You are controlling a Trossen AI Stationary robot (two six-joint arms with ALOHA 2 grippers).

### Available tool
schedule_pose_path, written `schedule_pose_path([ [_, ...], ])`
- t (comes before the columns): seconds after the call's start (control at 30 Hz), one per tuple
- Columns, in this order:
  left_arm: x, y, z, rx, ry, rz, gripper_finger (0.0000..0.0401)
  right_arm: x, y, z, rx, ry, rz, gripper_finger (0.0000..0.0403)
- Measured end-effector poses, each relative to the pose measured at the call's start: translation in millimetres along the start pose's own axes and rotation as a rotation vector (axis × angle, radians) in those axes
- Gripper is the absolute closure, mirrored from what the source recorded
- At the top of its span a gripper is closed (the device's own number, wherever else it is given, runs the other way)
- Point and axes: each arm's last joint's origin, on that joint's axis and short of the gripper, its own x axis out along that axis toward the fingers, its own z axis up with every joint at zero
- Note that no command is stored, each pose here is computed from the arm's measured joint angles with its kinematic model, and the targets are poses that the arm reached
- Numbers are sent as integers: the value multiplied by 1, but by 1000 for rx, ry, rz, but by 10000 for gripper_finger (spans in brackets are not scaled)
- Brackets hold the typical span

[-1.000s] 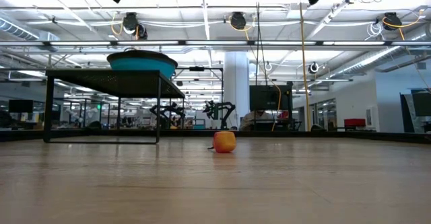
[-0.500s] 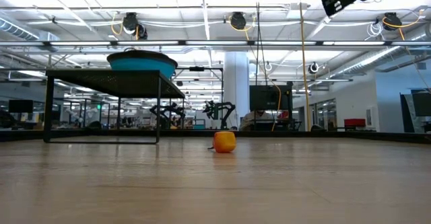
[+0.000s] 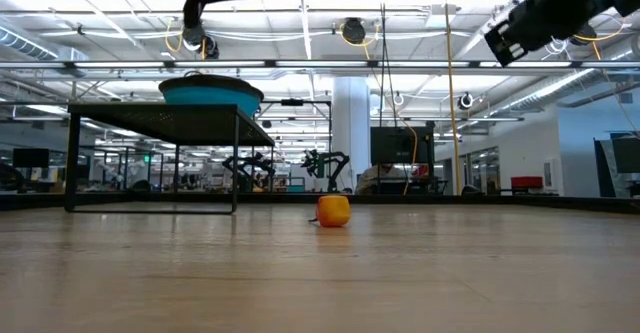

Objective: Pick & Place Fruit
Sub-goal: Put the pear into the blue strainer bowl on the shelf

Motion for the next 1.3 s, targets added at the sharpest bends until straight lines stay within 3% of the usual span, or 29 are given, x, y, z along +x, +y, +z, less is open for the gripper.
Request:
schedule_pose_path([
  [0.5, -46, 16, -38, -4, -134, -37, 395, 4, 0, -26, 231, 259, -31, 403],
  [0.7, -61, 19, -45, 19, -164, -43, 395, 16, 1, -28, 259, 327, -17, 403],
  [1.13, -70, 25, -60, 46, -135, -35, 393, 40, 5, -44, 487, 573, -11, 403],
  [1.3, -70, 25, -60, 47, -131, -34, 398, 38, 10, -35, 529, 643, -16, 403],
])
